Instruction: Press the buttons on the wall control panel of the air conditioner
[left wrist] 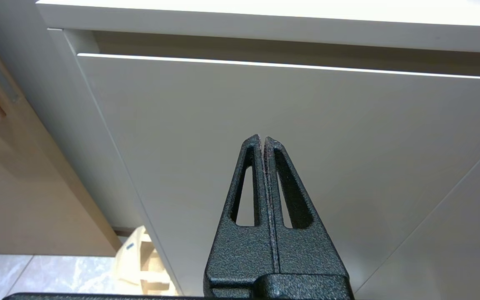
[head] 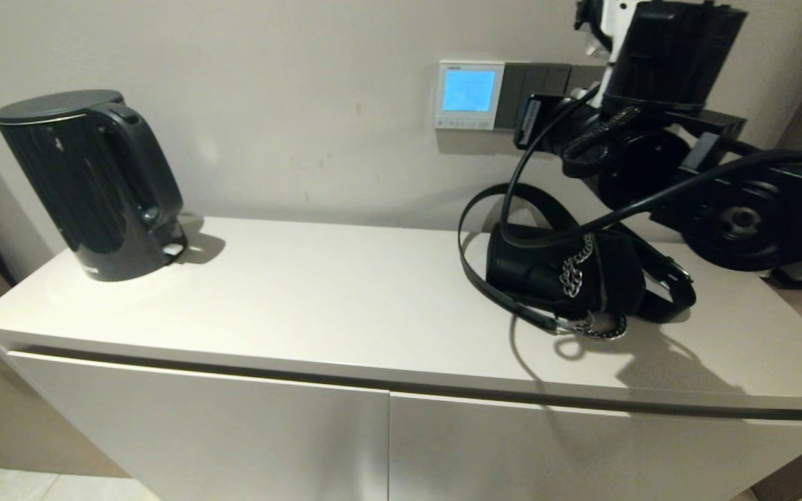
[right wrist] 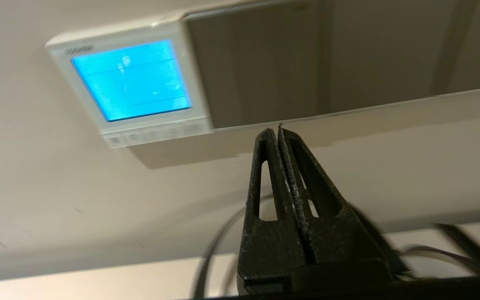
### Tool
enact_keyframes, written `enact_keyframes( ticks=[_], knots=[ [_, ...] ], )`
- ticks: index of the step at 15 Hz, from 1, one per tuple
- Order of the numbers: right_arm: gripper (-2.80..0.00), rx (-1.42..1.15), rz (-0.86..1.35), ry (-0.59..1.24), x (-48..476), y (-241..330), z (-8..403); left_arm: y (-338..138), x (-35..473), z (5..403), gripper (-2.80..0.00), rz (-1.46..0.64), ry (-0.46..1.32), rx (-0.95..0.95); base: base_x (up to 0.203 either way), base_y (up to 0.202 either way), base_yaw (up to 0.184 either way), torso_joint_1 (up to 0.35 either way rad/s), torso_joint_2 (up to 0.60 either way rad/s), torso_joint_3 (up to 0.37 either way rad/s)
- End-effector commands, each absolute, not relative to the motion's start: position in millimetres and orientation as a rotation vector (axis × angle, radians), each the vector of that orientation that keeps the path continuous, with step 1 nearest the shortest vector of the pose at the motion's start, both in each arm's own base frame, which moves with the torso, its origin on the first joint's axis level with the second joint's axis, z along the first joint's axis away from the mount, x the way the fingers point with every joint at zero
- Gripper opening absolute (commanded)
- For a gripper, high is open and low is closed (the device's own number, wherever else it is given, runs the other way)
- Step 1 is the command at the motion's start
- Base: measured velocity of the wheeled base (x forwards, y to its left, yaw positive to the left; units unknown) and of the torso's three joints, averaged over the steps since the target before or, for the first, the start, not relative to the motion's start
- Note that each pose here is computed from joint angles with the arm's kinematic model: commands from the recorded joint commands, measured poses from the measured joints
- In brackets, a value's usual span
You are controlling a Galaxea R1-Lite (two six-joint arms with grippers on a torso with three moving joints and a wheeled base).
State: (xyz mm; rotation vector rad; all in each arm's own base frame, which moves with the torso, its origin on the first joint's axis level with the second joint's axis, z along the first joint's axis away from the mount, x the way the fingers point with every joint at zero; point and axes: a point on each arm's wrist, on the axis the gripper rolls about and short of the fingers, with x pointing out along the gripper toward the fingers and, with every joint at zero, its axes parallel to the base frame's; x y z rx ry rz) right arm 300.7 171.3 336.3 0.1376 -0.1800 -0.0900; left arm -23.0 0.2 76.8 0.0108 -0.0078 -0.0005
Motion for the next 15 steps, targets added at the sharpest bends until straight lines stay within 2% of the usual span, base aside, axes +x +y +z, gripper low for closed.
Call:
enact_keyframes(
  ticks=[1,6,9,12,15],
  knots=[
    [-2.8,0.174,-0.104,-0.233,256.0,141.3,360.7,0.2,-22.9,77.0,-2.8,0.0,-0.008,0.011,0.0,0.0,0.0,0.0,0.0,0.0],
    [-2.8,0.169,-0.142,-0.29,178.5,92.5,376.7,0.2,-22.9,77.0,-2.8,0.0,-0.008,0.011,0.0,0.0,0.0,0.0,0.0,0.0],
    [-2.8,0.14,-0.205,-0.294,139.4,56.4,372.8,0.2,-22.9,77.1,-2.8,0.0,-0.008,0.011,0.0,0.0,0.0,0.0,0.0,0.0],
    [-2.8,0.069,-0.233,-0.256,101.0,20.5,353.1,0.2,-22.9,77.0,-2.8,0.0,-0.008,0.011,0.0,0.0,0.0,0.0,0.0,0.0],
    [-2.8,0.034,-0.19,-0.2,66.4,2.6,316.2,0.2,-23.0,77.4,-2.8,0.0,-0.009,0.011,0.0,0.0,0.0,0.0,0.0,0.0]
  ],
)
